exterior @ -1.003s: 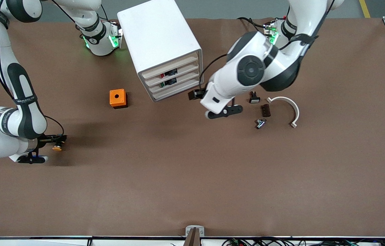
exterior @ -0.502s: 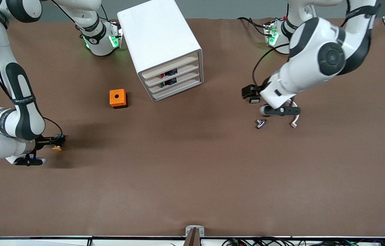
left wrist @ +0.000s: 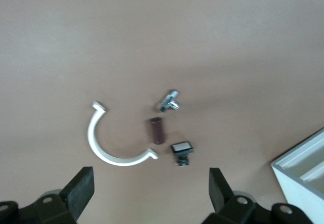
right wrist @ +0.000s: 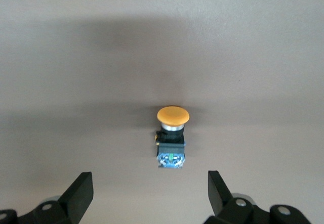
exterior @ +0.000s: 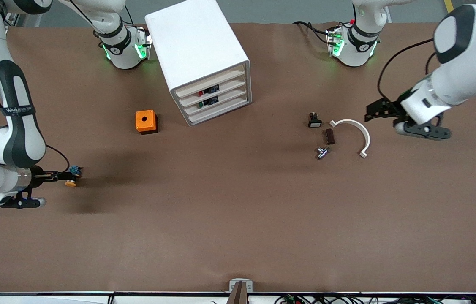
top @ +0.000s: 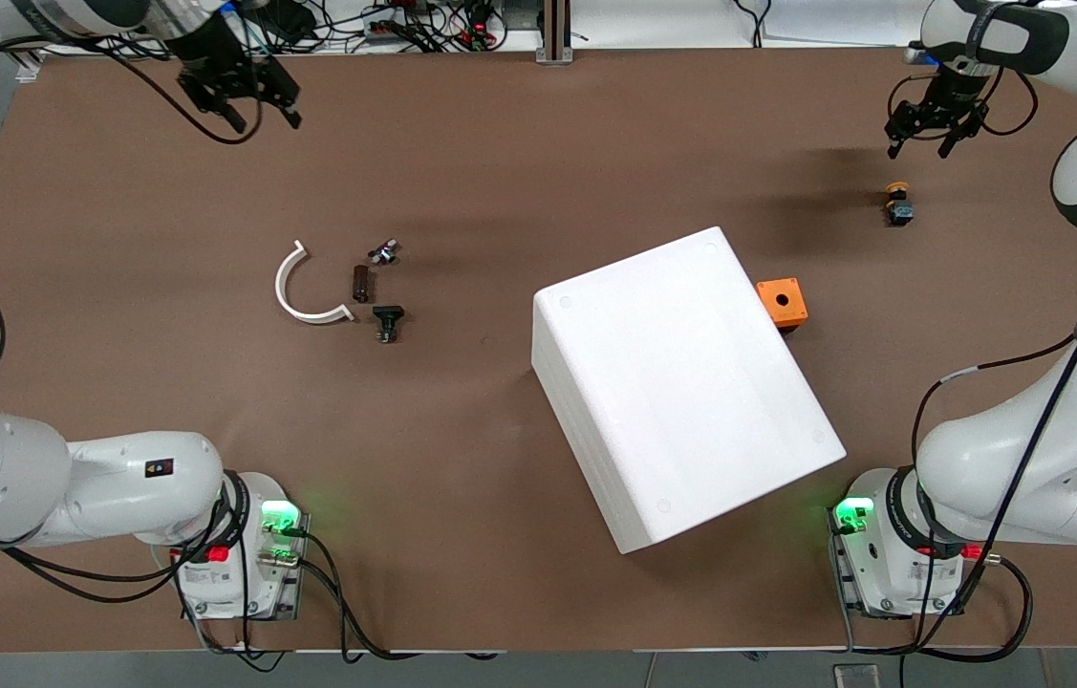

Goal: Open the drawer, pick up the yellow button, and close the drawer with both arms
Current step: 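Withdraw the left gripper while the right gripper lowers the button, then set the button on the table, open the right gripper, withdraw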

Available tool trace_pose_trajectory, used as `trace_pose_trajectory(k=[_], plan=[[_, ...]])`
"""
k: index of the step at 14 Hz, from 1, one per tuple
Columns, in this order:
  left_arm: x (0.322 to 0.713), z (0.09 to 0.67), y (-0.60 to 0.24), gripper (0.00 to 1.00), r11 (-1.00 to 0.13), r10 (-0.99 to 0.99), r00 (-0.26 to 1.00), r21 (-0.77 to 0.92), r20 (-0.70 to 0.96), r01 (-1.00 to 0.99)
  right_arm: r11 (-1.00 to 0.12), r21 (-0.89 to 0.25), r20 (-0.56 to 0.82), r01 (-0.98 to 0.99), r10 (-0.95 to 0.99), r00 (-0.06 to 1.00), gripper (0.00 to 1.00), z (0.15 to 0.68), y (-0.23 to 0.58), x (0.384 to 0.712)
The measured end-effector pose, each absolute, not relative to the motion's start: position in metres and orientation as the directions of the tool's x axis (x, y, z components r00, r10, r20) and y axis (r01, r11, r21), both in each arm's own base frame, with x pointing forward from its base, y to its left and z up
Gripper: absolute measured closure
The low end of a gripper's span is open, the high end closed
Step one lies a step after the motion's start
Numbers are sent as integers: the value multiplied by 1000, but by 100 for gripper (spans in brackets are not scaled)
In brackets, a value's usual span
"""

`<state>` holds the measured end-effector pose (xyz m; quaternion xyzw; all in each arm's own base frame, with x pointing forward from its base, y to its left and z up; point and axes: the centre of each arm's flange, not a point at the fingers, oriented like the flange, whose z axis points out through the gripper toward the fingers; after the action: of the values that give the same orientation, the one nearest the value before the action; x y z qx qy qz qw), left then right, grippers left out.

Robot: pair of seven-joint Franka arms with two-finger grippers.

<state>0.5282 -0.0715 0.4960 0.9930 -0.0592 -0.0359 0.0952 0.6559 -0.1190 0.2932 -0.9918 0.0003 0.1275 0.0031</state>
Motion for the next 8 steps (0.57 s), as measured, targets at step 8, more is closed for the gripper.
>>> trace_pose_trajectory(k=[8], plan=[[542, 562, -34, 0, -989, -110, 993, 92, 46, -114, -1000, 14, -196, 7, 4, 981, 0, 393, -70, 649]])
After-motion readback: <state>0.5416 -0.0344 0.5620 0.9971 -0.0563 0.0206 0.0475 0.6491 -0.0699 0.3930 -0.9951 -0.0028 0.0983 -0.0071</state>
